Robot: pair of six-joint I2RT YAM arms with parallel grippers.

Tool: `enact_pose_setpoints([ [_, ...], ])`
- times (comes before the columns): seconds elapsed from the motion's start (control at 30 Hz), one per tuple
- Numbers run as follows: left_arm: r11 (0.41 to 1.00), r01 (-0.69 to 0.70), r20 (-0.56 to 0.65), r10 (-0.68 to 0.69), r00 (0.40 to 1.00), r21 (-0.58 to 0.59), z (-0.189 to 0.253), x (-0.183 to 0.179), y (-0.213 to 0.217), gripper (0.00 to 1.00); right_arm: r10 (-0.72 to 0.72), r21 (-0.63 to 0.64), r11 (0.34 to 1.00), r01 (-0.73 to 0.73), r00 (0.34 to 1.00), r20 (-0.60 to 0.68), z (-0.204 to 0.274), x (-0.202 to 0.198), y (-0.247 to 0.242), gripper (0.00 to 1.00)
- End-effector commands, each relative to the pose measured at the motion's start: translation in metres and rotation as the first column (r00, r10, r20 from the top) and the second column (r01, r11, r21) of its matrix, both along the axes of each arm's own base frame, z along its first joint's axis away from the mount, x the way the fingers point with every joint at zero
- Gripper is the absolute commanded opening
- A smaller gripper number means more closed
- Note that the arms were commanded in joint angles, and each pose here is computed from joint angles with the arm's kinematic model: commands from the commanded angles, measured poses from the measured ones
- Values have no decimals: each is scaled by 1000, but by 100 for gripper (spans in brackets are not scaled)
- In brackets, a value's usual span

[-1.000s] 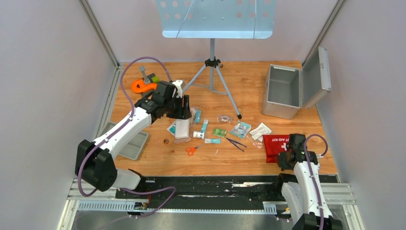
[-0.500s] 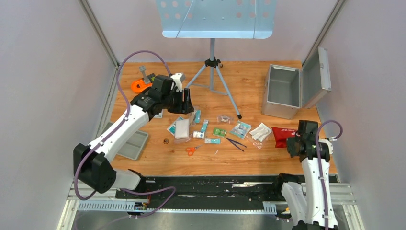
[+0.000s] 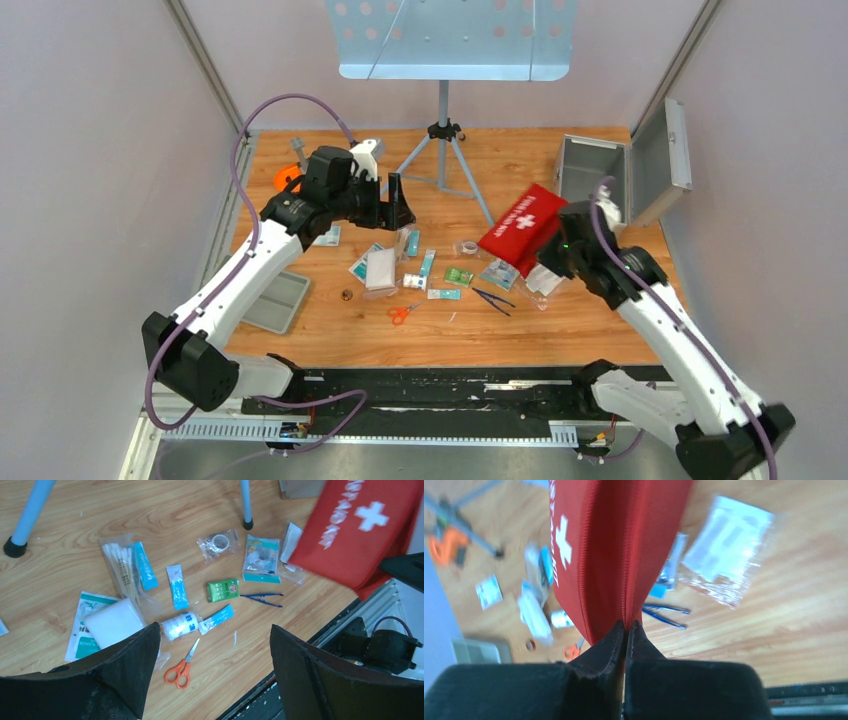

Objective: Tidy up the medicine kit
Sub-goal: Pick up the medicine pouch from the center of the board, then adjust the medicine pouch.

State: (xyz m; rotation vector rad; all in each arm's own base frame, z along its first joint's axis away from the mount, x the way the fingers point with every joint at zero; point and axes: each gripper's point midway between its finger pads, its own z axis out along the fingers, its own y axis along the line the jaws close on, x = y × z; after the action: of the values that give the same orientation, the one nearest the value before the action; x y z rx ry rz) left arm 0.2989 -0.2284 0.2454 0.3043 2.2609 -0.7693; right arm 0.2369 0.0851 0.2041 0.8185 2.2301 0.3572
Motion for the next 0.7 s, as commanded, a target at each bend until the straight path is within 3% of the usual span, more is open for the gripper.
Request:
enact_pose_setpoints([
  [0.0, 992, 94, 60, -89, 994, -82, 29, -1, -14, 89, 417, -126, 905, -406, 906, 76, 19, 27, 74, 0],
  [0.13, 995, 46, 51, -41, 998, -88, 30, 6, 0, 87, 629, -233, 749, -620, 776, -44, -7, 20, 117, 0],
  [0.23, 995, 55, 11, -54, 998, -78, 21, 3, -1, 71, 713, -266, 663, -699, 698, -58, -10, 15, 141, 0],
  [0.33, 990, 103, -25, -105, 994, -93, 15, -7, -18, 68, 733, -256, 648, -717, 678, -44, -10, 17, 151, 0],
  [0.43, 985, 133, -51, -139, 989, -106, 8, -17, -43, 73, 748, -242, 640, -729, 663, -19, -7, 16, 157, 0],
  [0.67, 983, 2, -117, -24, 993, -185, -5, -20, -77, 72, 731, -200, 667, -718, 682, -10, -12, 16, 163, 0],
])
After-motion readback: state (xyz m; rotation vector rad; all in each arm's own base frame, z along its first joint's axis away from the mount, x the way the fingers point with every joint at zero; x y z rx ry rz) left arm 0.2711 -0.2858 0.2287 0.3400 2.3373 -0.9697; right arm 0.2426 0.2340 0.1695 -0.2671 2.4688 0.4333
